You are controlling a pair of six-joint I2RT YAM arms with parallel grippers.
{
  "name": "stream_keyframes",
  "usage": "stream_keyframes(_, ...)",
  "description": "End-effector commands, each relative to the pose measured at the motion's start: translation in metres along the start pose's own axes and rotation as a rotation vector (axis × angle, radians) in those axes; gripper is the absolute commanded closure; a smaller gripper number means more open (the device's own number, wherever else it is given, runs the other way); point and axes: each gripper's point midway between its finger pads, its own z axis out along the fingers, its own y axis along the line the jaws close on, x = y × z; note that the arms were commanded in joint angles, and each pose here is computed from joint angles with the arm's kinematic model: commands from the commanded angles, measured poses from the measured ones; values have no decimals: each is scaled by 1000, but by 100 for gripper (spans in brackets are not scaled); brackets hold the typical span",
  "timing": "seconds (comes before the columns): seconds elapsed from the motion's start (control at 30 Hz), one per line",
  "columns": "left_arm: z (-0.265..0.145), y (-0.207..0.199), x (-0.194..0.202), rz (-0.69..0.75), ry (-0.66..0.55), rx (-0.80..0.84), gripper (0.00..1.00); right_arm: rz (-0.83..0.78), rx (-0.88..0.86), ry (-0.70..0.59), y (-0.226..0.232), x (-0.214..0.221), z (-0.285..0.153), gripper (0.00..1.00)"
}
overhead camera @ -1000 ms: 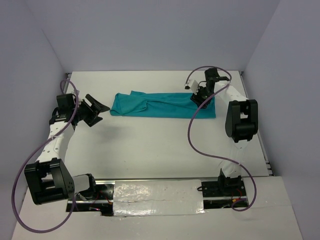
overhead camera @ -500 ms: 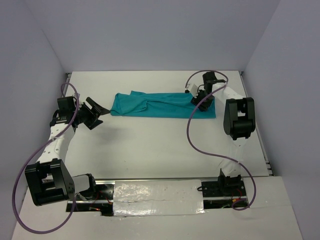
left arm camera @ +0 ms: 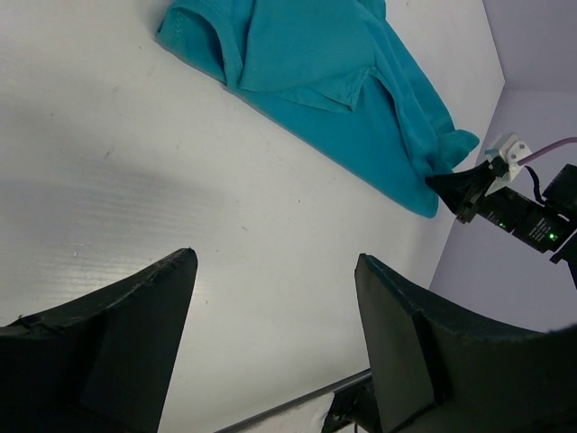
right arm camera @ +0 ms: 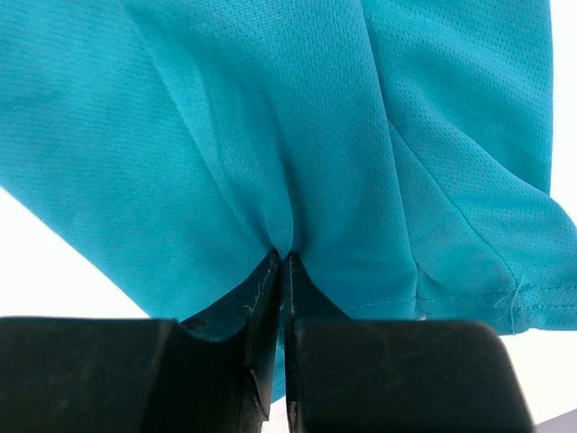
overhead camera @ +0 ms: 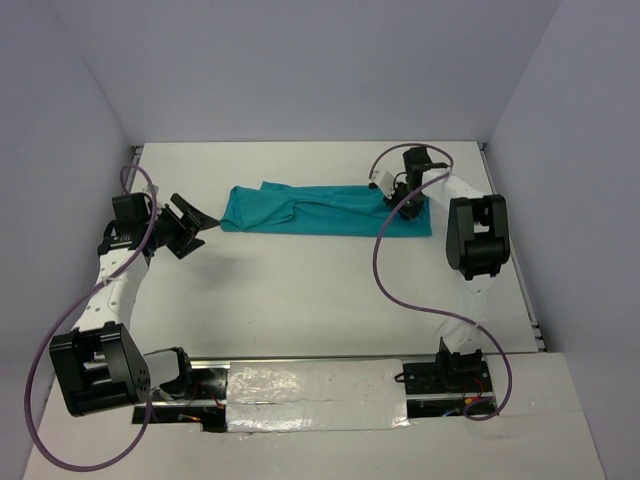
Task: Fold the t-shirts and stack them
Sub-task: Fold the other side of the tshirt into a rectangle
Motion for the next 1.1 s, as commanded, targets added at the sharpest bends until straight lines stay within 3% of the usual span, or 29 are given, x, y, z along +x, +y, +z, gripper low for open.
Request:
stream_keyframes(0.0, -7, -6, 0, 23, -7, 30, 16, 7, 68, -103, -20, -28, -43, 90)
stream_keyframes(0.23, -5, -5, 0, 20, -4, 35, 16, 75, 125, -191, -53, -55, -76, 89)
stream_keyframes(0.5, -5, -4, -1, 22, -4, 29, 16, 171, 185, -153, -88, -57, -48, 89)
stream_keyframes(1.07, 0, -7, -4, 8, 6, 47, 16, 257, 282, -27, -102, -25, -7, 86)
